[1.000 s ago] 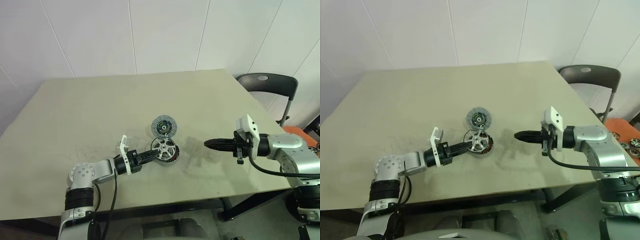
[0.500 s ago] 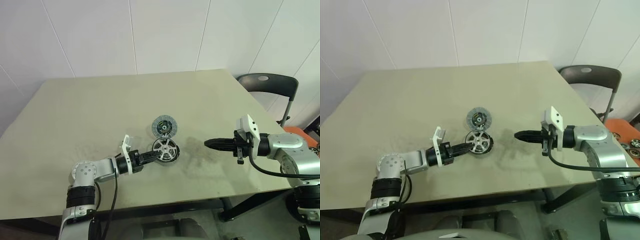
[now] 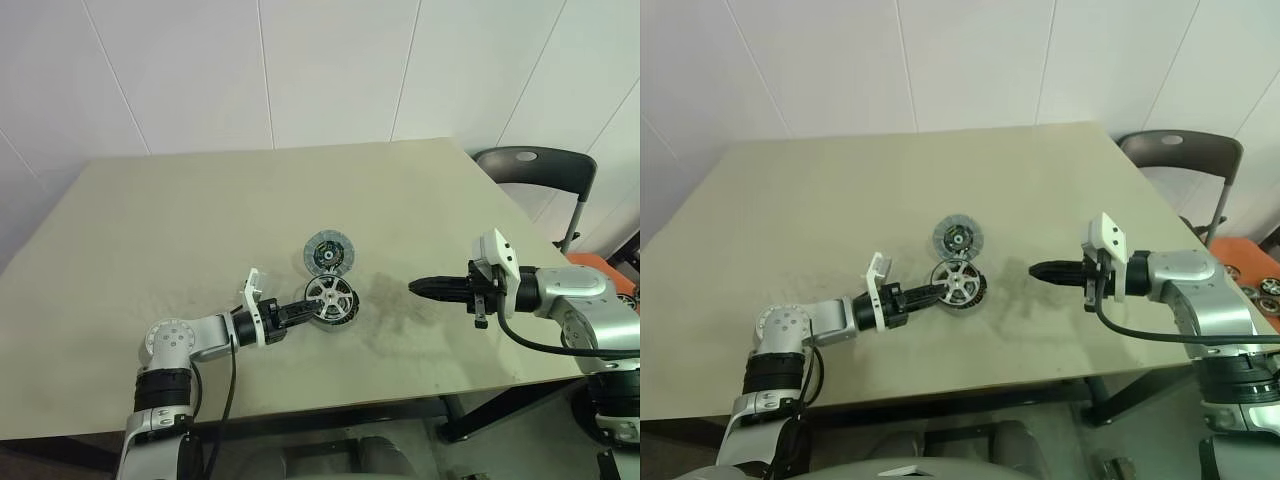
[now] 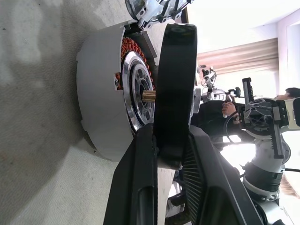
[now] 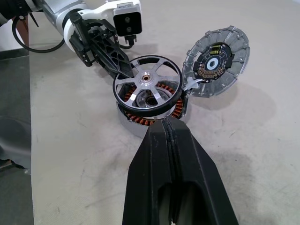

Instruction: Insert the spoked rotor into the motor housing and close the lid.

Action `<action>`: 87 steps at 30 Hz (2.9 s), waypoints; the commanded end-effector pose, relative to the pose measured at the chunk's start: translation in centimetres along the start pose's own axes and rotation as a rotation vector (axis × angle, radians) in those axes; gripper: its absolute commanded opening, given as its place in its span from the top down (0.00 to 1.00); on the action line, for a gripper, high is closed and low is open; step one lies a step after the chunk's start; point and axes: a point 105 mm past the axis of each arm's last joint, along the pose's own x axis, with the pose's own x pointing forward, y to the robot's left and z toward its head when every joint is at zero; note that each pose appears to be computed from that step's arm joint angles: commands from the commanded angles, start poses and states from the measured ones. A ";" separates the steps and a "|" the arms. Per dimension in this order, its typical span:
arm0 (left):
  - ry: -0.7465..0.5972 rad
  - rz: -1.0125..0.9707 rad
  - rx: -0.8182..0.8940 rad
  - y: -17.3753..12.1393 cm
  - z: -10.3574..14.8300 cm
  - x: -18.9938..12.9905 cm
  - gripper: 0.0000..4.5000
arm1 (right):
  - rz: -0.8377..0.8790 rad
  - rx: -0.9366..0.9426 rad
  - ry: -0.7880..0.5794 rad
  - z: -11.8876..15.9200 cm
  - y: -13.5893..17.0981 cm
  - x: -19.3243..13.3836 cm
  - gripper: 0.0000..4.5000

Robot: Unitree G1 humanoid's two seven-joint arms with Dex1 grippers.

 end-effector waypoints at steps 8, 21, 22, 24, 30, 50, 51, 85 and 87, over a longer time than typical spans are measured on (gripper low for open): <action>-0.051 0.007 0.016 0.1 1.4 -0.2 0.54 | -0.017 -0.062 -0.019 1.5 -0.5 -0.6 1.00; -0.087 -0.012 0.025 -0.4 2.0 -1.3 0.54 | -0.016 -0.060 -0.023 1.6 -0.7 -0.4 1.00; -0.087 -0.013 0.026 -0.4 2.0 -1.3 0.54 | -0.016 -0.061 -0.022 1.6 -0.8 -0.4 1.00; -0.084 -0.028 0.032 -0.6 2.0 -1.6 0.54 | -0.015 -0.061 -0.021 1.5 -0.8 -0.4 1.00; -0.065 -0.101 0.069 -1.8 2.3 -4.1 0.54 | -0.011 -0.057 -0.020 1.5 -0.9 -0.3 1.00; -0.002 -0.115 0.711 -4.9 2.5 -7.9 0.54 | 0.028 -0.085 -0.125 4.7 -2.1 0.1 1.00; 0.006 -0.130 0.762 -5.0 2.2 -8.0 0.54 | 0.032 -0.075 -0.118 4.5 -2.0 0.2 1.00; 0.120 -0.249 1.086 -3.7 0.7 -9.2 0.54 | -0.027 -0.120 -0.143 -0.4 -2.8 15.4 1.00; 0.116 -0.243 1.087 -3.8 0.7 -9.1 0.54 | -0.046 -0.172 -0.129 -0.6 -3.0 15.8 1.00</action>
